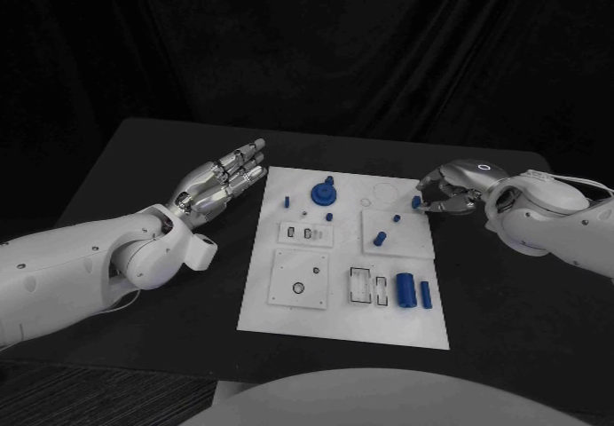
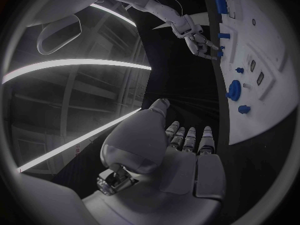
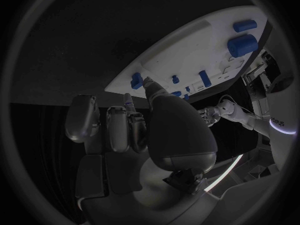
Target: Assemble the parts on the task board
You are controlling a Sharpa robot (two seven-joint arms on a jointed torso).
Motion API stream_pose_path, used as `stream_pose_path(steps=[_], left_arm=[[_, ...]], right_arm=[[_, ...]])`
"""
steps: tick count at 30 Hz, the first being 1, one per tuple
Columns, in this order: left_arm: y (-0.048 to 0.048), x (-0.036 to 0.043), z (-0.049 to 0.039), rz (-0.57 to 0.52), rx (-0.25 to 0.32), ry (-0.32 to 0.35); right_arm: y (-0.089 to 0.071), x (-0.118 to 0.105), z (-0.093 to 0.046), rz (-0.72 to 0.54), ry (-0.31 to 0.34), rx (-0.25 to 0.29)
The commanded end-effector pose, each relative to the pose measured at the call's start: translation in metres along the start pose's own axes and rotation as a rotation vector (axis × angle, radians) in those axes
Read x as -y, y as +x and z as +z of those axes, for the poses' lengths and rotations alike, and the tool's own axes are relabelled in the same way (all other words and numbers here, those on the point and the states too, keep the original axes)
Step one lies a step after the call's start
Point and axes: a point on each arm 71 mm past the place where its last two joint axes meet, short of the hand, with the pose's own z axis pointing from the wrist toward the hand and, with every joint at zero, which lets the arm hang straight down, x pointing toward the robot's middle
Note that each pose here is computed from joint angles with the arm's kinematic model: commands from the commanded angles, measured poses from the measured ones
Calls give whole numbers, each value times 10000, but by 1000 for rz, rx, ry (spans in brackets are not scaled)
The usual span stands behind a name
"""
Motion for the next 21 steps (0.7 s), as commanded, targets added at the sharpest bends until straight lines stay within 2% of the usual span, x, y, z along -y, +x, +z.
stream_pose_path(steps=[1, 21], left_arm=[[28, 9, 6, -11, -16, 14], [33, -1, 10, -15, -22, 9]], right_arm=[[22, 10, 9, -5, 7, 6], [73, -1, 82, -11, 2, 2]])
